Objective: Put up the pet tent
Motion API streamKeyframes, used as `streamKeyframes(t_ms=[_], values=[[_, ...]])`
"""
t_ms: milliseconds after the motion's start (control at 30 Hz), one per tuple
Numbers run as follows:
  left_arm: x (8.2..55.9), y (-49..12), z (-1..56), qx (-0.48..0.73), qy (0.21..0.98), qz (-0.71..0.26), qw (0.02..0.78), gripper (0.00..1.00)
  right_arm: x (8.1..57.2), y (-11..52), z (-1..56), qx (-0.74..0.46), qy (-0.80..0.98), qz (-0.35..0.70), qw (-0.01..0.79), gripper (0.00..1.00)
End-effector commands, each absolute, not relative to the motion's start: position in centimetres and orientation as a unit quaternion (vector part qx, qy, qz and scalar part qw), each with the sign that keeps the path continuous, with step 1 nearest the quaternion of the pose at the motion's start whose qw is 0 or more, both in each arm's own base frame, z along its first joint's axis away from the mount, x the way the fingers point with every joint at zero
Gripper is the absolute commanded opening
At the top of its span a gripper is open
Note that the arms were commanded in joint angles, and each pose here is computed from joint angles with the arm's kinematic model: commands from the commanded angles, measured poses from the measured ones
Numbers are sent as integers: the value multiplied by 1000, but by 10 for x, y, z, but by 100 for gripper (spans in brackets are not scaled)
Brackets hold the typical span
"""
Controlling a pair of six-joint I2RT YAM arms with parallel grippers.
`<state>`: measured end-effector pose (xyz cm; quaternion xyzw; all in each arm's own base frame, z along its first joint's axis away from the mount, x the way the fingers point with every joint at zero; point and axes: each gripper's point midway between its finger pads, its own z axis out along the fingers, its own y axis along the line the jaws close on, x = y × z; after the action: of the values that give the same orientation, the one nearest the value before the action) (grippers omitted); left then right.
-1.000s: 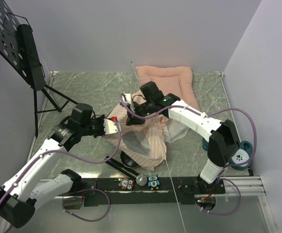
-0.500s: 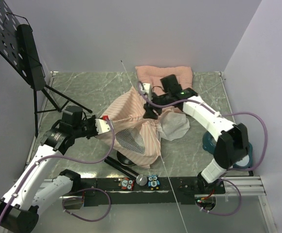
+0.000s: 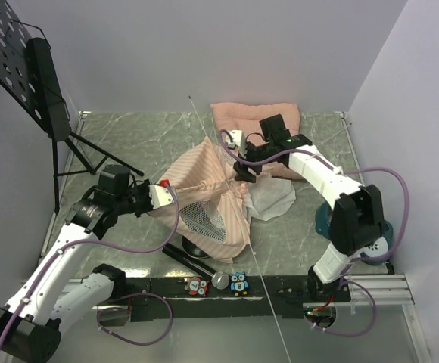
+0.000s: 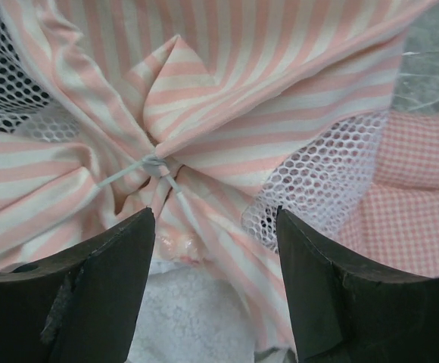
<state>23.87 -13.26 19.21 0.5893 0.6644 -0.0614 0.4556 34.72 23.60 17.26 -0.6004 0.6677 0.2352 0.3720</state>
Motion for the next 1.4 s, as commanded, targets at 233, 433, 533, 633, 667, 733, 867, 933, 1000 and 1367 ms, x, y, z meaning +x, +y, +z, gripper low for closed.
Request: streamKeyframes(t_ms=[233,433,533,633,667,733,867,933,1000,1367], values=[[249,-136,216,580,650,-52,489,1,378,222,109,-674,632,170,343,58],[247,-130,209,576,656,-47,486,1,411,174,104,-653,661,128,348,27],[248,-127,203,574,661,-46,482,1,422,148,106,-642,673,105,352,22],[250,-123,201,568,665,-45,483,1,432,125,111,-629,686,85,356,20],[251,-122,201,565,666,-45,485,1,436,118,113,-625,689,77,360,19],[253,-119,201,564,667,-41,485,1,444,106,120,-616,693,61,370,18],[259,-111,201,552,674,-35,489,1,459,90,142,-593,701,35,395,13],[262,-106,202,545,678,-34,493,1,466,81,159,-577,705,25,412,5],[266,-104,205,533,681,-35,500,1,471,69,182,-559,707,17,433,0],[286,-132,267,487,644,-103,581,62,432,77,313,-558,629,-4,542,0]])
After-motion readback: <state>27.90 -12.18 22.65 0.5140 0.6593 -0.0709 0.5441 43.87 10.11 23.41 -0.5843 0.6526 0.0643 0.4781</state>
